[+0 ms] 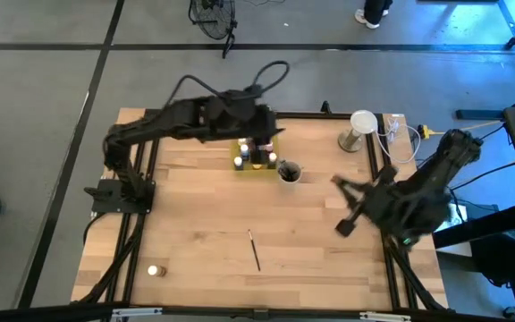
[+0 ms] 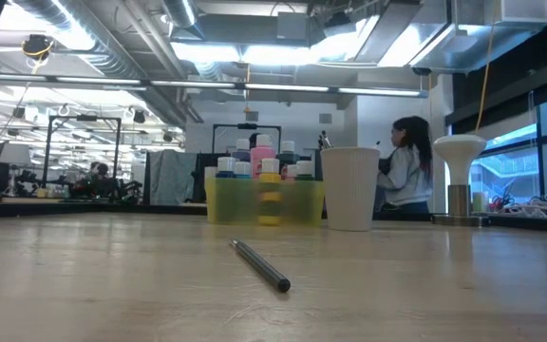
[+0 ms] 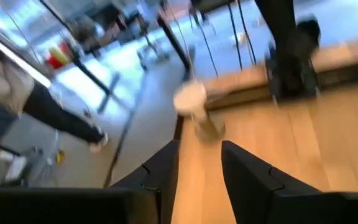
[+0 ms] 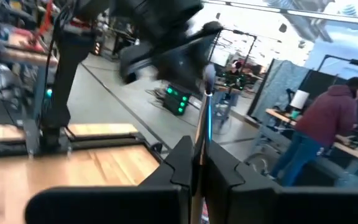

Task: Pick & Place Paint Supplies
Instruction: Put the black paintbrush into the white cup

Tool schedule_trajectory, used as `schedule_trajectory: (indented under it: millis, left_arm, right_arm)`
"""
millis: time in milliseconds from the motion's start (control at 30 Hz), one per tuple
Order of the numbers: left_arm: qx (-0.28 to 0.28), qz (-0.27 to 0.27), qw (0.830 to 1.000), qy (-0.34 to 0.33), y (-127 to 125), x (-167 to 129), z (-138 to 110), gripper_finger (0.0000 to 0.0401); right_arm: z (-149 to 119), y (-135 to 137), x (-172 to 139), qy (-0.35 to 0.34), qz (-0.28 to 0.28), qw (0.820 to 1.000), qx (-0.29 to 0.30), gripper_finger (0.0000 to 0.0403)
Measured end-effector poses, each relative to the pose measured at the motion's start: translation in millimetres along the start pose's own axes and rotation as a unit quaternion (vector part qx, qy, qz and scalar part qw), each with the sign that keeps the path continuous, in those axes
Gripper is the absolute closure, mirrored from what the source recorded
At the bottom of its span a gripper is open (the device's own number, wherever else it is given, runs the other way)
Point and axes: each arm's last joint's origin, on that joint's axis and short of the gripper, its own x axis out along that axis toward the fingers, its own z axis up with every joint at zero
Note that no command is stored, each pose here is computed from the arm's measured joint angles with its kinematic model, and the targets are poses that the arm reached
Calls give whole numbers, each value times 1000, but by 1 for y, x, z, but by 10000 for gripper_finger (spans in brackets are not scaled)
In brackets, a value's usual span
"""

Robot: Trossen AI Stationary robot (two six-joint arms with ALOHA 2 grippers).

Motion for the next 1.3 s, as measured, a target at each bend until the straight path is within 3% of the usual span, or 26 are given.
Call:
schedule_trajectory:
  millis: [167,333,433,533,633,700,767,800,867,1100,1233,1300]
  left_arm:
    - [-16,-19,996,89,14,-35,-20,280]
    - [-57,-27,980,190,24,-64,-43,287]
    - [-70,-29,970,232,27,-72,-52,290]
    - [-71,-30,968,240,27,-75,-54,292]
    - [-67,-32,968,240,27,-78,-54,291]
    - [-58,-35,969,238,27,-78,-54,290]
    - [-52,-37,969,238,27,-78,-54,290]
    - [-49,-37,969,238,27,-78,-54,291]
    - [-44,-39,970,238,27,-78,-54,292]
    - [-37,-40,970,236,27,-78,-53,292]
    - [-45,-38,970,235,27,-77,-53,292]
    - [-51,-37,970,235,27,-77,-53,294]
  right_arm:
    - [27,-61,-4,-20,18,999,42,387]
    - [37,-139,-3,-27,8,996,90,387]
    - [29,-179,-3,-18,-8,996,83,387]
    - [8,-213,-6,-1,-14,999,37,387]
    - [-23,-244,-9,4,-6,997,76,387]
    - [-52,-264,-12,-17,61,988,140,387]
    - [-81,-276,-15,-20,189,962,194,387]
    - [-94,-276,-16,-8,233,946,226,387]
    - [-115,-260,-15,11,245,935,257,387]
    - [-153,-173,-18,-55,253,956,135,387]
    - [-168,-139,-20,-152,279,943,103,387]
    - [-179,-128,-18,-189,261,941,104,387]
